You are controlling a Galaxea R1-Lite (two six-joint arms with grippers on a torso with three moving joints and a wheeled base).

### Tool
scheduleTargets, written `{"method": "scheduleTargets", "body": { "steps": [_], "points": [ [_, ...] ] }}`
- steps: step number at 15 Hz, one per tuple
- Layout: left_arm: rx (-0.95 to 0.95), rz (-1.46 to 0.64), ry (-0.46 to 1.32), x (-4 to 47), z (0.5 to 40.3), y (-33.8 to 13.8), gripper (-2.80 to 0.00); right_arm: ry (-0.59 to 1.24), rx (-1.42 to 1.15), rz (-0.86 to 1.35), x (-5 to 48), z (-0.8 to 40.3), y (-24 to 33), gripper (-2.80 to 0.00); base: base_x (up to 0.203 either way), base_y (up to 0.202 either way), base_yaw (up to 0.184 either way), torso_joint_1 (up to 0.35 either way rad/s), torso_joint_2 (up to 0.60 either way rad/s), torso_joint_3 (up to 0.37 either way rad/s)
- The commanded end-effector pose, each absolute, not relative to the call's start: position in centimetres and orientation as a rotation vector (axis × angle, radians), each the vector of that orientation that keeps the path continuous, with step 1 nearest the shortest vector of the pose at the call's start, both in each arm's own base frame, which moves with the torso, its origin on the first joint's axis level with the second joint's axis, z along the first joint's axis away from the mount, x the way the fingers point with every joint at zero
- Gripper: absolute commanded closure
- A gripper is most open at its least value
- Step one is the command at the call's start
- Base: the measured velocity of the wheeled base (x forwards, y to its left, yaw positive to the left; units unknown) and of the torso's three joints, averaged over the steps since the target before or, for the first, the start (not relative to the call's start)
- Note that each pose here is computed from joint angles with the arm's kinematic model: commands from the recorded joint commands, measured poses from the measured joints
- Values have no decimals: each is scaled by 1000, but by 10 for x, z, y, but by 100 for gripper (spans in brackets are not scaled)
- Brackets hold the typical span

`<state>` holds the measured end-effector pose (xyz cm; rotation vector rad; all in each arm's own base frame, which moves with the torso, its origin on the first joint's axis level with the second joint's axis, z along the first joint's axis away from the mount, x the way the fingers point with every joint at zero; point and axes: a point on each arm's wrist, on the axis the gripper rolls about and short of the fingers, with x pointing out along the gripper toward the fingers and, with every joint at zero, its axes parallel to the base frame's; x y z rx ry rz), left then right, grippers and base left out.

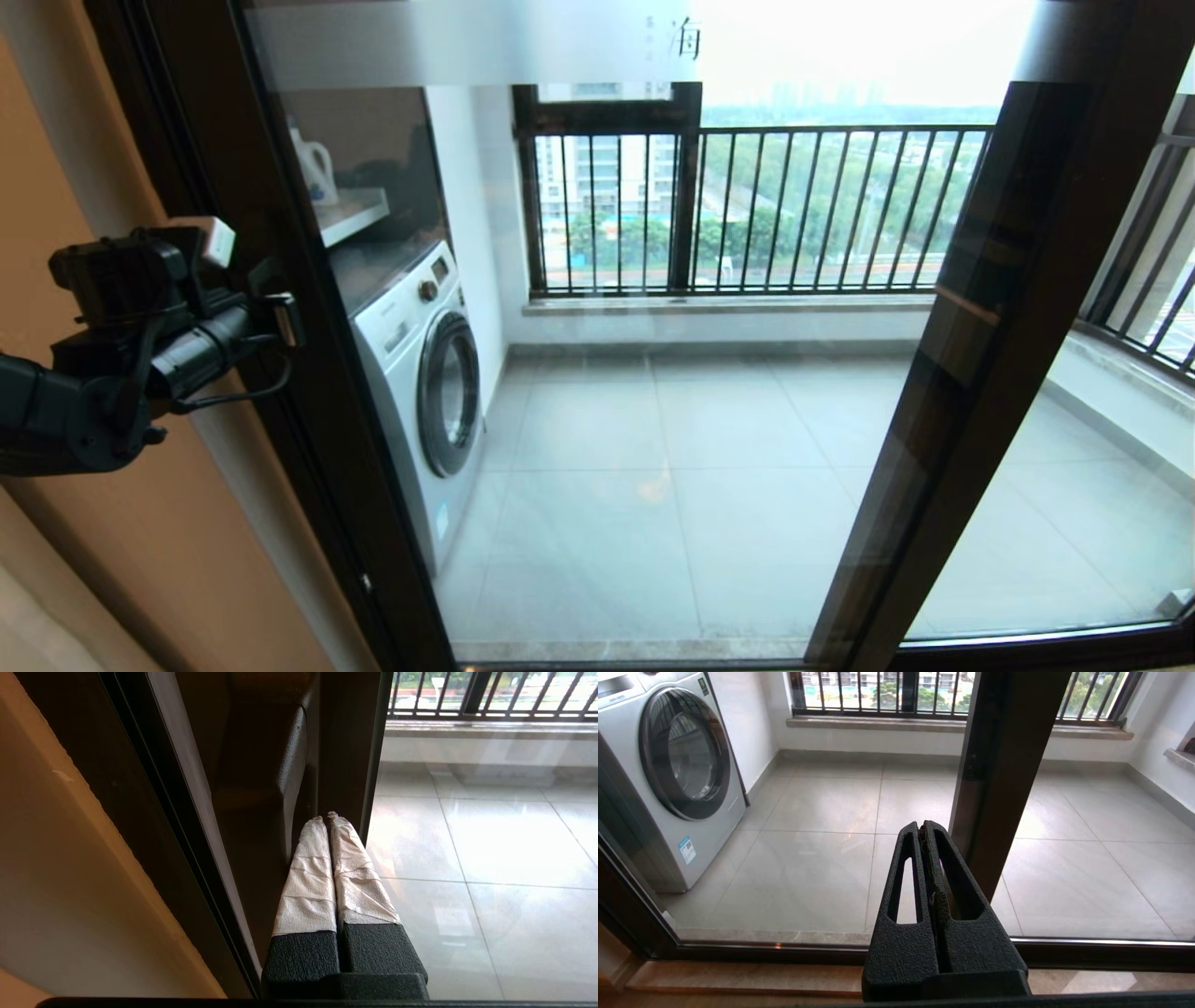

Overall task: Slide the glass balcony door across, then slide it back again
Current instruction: Close the slid door

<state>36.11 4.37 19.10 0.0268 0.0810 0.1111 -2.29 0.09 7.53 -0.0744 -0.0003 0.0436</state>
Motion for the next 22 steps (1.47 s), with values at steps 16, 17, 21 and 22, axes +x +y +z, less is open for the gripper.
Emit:
{"method": "scheduleTargets", "body": {
  "steps": [16,17,21,22],
  "points": [
    [33,175,75,358,192,67,0,1,-75,45,-23,74,1,0,0,0,0,0,0,0],
    [37,175,65,354,196,66,0,1,-75,45,-23,74,1,0,0,0,0,0,0,0],
    [44,143,-16,331,227,53,0,1,-75,45,-23,74,1,0,0,0,0,0,0,0],
    [45,124,-36,320,234,45,0,1,-77,45,-23,74,1,0,0,0,0,0,0,0]
  ]
}}
